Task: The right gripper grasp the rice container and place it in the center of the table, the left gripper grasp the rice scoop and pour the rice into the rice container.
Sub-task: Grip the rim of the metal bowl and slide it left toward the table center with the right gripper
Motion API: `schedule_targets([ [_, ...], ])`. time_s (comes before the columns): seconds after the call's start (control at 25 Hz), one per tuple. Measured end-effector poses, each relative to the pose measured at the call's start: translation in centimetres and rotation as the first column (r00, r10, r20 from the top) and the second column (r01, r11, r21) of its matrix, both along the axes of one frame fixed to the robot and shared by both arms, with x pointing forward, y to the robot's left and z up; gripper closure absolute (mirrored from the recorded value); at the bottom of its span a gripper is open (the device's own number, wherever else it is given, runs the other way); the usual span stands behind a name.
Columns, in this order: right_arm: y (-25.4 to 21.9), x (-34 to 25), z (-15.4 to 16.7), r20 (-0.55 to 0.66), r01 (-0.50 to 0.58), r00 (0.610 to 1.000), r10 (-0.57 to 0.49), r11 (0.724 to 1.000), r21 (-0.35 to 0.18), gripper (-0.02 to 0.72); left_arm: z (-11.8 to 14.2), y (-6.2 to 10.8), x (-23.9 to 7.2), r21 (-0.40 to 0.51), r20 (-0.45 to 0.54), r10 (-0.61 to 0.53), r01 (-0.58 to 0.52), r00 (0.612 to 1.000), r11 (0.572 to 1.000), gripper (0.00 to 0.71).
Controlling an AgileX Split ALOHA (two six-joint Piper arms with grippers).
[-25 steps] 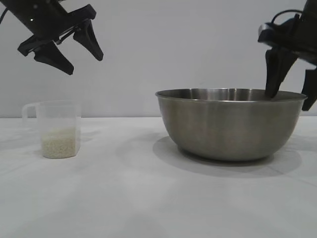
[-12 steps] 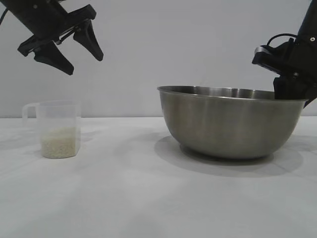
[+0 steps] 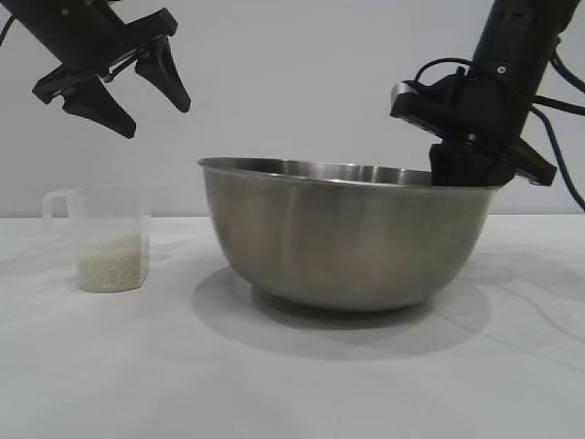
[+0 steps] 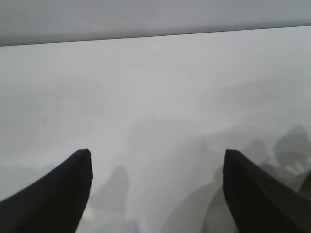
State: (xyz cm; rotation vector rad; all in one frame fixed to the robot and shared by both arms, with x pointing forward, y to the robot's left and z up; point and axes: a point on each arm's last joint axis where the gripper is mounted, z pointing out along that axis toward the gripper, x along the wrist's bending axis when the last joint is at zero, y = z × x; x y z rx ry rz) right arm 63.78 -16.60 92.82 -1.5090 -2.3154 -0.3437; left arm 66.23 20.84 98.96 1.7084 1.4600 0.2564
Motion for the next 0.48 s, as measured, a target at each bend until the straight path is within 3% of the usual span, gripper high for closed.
schedule_targets([
  [0.12, 0.25, -0.09, 0.02, -0.007, 0.000, 1.000, 0.000, 1.000, 0.010, 0.647, -0.01, -0.02, -0.02, -0.001, -0.002, -0.003, 0.003, 1.000, 1.000, 0.219],
  [0.48, 0.27, -0.17, 0.77, 0.007, 0.001, 1.000, -0.001, 1.000, 0.018, 0.251, -0.04, -0.13, -0.13, -0.007, -0.012, -0.016, 0.016, 1.000, 1.000, 0.219],
])
